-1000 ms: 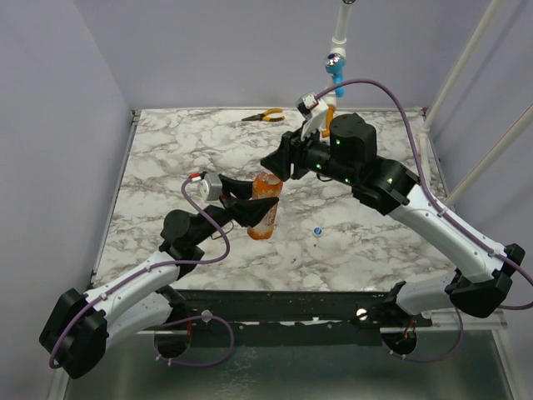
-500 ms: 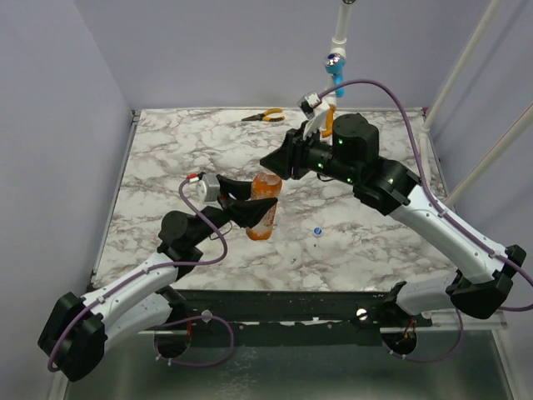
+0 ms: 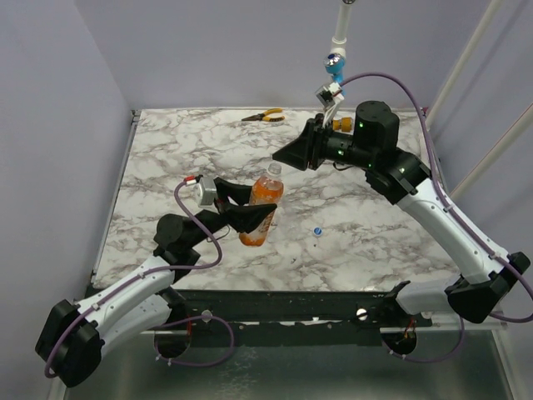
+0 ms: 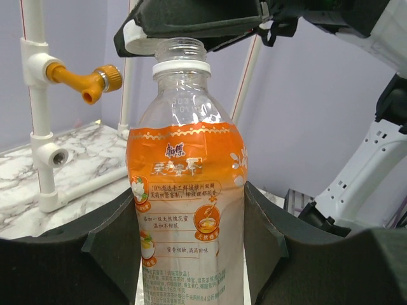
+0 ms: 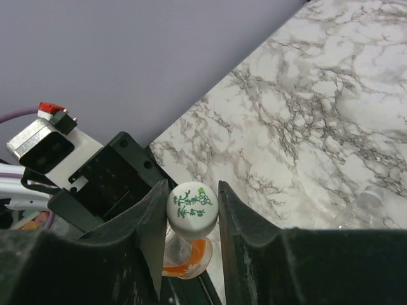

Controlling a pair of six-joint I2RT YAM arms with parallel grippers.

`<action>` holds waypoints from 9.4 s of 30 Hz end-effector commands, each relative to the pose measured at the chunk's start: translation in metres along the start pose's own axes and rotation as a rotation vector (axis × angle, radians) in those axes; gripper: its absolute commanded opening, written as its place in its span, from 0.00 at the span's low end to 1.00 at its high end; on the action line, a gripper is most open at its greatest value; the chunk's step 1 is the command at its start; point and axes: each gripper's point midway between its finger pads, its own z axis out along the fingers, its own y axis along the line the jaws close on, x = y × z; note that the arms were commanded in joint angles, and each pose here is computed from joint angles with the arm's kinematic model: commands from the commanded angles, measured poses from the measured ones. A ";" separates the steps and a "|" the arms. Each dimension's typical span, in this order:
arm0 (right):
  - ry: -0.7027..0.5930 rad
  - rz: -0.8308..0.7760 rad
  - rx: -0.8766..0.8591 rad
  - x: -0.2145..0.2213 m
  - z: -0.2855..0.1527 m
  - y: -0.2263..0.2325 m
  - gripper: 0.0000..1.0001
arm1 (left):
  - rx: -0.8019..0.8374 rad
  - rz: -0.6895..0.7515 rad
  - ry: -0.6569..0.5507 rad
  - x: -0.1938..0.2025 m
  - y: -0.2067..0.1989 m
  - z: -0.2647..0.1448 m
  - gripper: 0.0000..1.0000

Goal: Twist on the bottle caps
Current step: Screw the bottle cap onto the plastic bottle.

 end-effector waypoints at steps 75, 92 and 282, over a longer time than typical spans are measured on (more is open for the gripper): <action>-0.029 0.112 -0.055 0.022 0.001 -0.001 0.33 | -0.047 -0.086 -0.089 -0.015 0.019 0.017 0.24; 0.029 0.112 0.058 0.034 0.007 -0.020 0.32 | -0.067 -0.032 0.016 -0.008 0.030 0.033 0.22; -0.253 -0.134 0.097 -0.015 -0.005 0.022 1.00 | -0.168 0.207 -0.192 -0.042 0.048 0.041 0.18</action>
